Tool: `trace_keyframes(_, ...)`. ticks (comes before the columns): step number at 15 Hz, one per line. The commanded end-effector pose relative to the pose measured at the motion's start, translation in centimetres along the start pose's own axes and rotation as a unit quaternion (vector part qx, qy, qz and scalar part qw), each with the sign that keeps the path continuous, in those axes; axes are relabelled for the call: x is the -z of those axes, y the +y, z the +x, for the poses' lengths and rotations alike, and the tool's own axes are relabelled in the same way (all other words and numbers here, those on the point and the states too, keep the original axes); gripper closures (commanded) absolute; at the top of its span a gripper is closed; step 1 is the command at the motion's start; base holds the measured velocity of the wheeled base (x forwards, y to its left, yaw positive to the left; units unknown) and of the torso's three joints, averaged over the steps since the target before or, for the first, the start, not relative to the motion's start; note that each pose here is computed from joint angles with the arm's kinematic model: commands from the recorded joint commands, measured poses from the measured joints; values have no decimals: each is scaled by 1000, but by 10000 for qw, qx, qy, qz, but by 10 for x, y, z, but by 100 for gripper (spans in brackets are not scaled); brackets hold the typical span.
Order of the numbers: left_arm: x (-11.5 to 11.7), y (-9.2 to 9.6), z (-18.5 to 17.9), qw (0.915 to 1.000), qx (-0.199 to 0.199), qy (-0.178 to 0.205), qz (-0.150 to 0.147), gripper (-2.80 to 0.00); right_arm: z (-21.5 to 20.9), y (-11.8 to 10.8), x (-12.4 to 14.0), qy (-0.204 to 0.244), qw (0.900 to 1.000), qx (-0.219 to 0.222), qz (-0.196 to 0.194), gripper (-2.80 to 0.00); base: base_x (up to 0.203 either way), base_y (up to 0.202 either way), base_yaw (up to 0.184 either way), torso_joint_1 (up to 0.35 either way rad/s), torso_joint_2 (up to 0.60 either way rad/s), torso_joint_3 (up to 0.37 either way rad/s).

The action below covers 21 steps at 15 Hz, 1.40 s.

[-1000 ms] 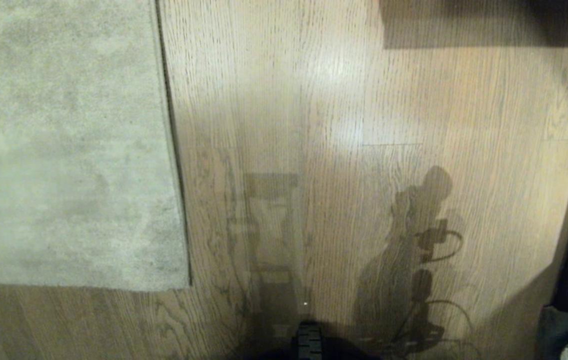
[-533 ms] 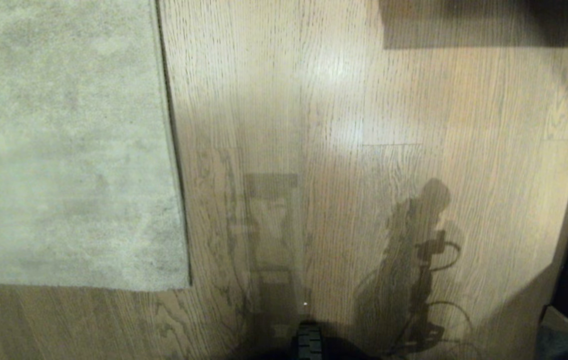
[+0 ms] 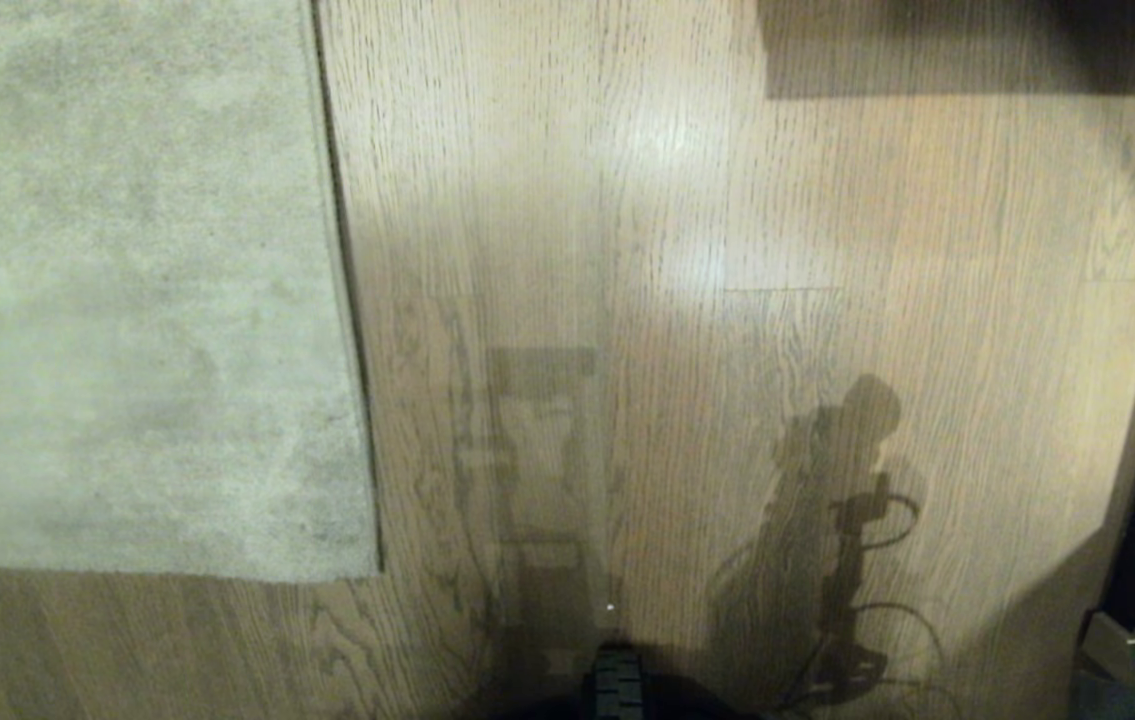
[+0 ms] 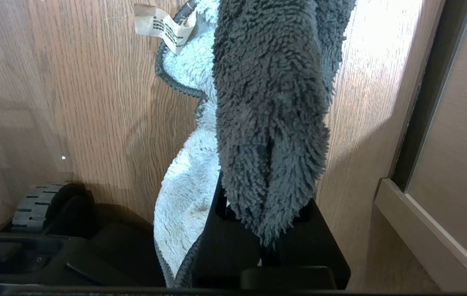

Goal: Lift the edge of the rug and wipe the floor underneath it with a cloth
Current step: Lift up the carpet

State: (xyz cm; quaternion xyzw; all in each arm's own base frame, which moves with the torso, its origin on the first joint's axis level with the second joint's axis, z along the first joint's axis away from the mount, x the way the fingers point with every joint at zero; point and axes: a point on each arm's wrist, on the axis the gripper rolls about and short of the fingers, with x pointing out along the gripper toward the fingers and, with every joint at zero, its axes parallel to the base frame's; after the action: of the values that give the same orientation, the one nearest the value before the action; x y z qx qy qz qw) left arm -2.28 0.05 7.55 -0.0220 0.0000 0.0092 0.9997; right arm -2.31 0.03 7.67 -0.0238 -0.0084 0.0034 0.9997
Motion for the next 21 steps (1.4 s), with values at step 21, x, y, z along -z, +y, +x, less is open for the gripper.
trace_keyframes(21, 0, 0, 0, 10000, -1, 5, 4, 0, 0, 0, 0, 13, 10000, -11, 0, 0, 0, 0, 0, 0, 0, 0)
